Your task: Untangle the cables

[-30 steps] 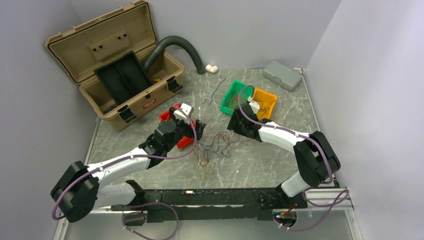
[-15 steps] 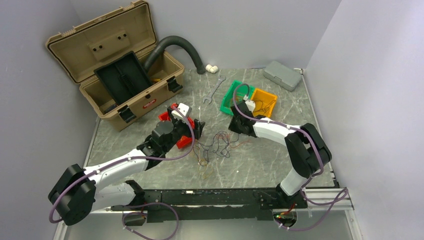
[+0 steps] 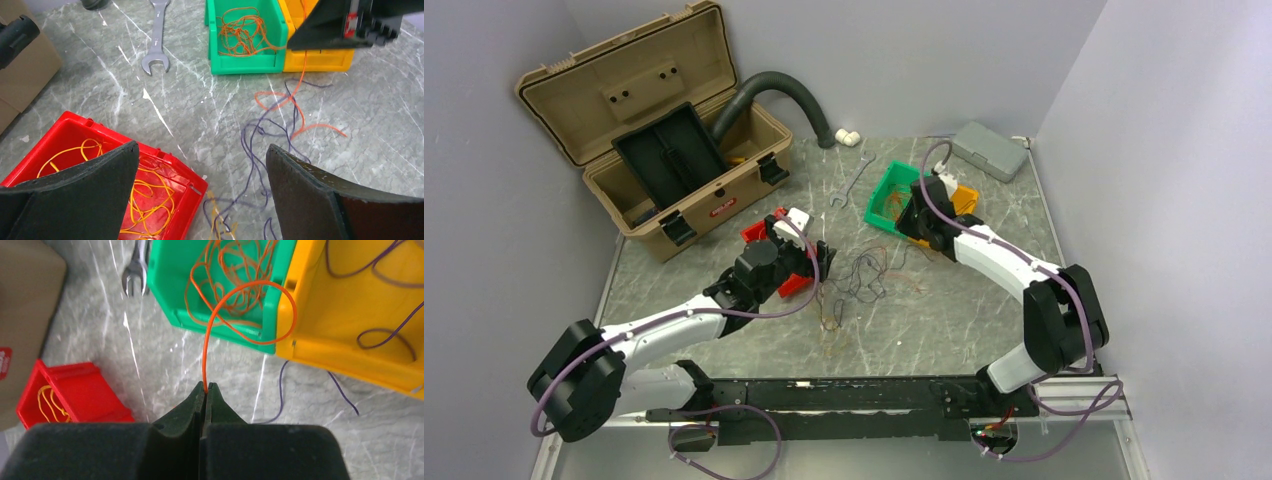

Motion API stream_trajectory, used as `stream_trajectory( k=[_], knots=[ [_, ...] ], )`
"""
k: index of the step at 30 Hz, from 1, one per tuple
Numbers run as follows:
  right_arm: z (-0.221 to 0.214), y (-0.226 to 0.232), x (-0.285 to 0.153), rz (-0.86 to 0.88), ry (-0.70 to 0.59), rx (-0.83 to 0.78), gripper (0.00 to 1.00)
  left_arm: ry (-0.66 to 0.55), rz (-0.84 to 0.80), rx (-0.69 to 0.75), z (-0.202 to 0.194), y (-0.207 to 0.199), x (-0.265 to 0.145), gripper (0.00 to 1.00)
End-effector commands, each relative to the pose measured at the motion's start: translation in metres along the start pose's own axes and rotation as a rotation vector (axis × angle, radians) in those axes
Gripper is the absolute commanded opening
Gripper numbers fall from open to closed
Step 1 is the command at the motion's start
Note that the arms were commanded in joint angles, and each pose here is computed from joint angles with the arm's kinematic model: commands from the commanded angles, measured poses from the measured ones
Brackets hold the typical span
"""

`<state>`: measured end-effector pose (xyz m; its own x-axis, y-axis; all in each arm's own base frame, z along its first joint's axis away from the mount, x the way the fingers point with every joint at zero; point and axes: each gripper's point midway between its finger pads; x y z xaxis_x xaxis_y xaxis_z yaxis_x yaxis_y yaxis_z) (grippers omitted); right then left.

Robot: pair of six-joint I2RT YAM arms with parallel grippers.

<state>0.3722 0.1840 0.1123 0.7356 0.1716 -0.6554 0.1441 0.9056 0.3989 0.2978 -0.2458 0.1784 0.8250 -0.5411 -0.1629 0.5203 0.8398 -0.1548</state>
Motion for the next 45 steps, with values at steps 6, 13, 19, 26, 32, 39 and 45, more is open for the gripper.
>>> stream_trajectory(
  k=[6,13,19,26,32,39,45],
  knots=[
    [0.072,0.019,-0.024,0.1,-0.117,0.021,0.0,-0.066,-0.035,0.006,0.026,-0.008,0.003,0.99],
    [0.082,0.031,-0.031,0.154,-0.115,0.03,0.0,-0.021,-0.062,0.018,0.018,-0.015,0.013,1.0],
    [0.082,0.037,-0.038,0.188,-0.11,0.033,0.0,0.106,-0.142,0.017,-0.006,-0.032,0.032,1.0],
    [0.074,0.039,-0.035,0.211,-0.083,0.031,0.0,0.389,-0.22,0.004,-0.051,-0.054,0.068,0.99],
    [0.073,0.041,-0.034,0.227,-0.081,0.04,0.0,0.591,-0.328,-0.031,-0.094,-0.075,0.087,0.95],
    [0.079,0.042,-0.038,0.227,-0.1,0.05,0.0,0.752,-0.3,-0.129,-0.132,-0.07,0.096,0.56],
    [0.094,0.019,-0.04,0.12,-0.164,0.089,0.0,0.667,-0.214,-0.125,-0.108,-0.048,0.092,0.0]
  ],
)
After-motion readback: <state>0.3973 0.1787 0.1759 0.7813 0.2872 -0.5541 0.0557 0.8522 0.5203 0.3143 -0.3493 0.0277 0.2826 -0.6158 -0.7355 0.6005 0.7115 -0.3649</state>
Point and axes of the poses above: each gripper's point midway between its finger pads, its own x axis out along the fingers, its own y axis along the line the jaws close on, z = x × y, and after that the axes turned 4 degrees about -x, right-handed
